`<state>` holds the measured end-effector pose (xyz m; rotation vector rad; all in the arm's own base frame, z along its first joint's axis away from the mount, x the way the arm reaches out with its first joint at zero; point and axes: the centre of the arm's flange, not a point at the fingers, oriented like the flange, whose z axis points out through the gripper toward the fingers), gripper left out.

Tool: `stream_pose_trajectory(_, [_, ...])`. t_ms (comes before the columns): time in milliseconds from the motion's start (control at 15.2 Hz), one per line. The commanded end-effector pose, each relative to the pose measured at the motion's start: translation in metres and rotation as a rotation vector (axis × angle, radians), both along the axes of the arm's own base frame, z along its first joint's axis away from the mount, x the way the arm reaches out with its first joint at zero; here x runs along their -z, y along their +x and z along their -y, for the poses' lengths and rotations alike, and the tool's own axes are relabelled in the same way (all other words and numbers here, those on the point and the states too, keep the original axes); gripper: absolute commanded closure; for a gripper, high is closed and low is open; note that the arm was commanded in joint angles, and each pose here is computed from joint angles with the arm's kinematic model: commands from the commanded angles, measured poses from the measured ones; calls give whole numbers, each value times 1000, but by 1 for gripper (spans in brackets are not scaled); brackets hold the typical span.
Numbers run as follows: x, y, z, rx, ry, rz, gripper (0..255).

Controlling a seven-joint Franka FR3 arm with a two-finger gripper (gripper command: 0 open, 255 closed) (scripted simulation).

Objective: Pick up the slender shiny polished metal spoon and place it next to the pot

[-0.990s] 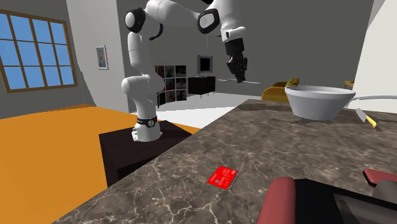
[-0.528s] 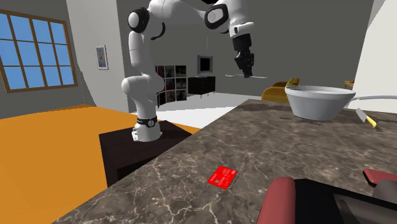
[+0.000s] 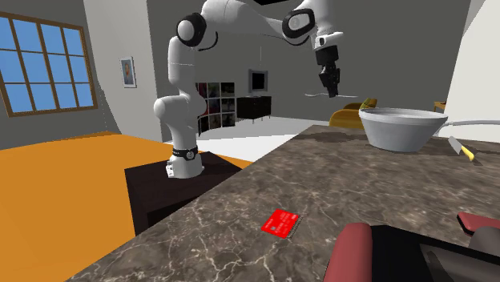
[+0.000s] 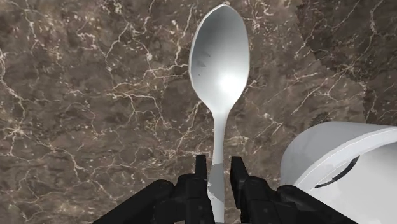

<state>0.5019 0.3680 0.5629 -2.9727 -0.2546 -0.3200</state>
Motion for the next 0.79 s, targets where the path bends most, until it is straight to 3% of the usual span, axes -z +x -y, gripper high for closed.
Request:
stream_pose_trajectory(0, [-1, 3, -25, 3, 0, 0, 255])
stream_pose_trajectory(462, [-2, 18, -120, 3, 0, 0, 255])
stream_pose_trajectory(726, [20, 18, -120, 3, 0, 0, 255])
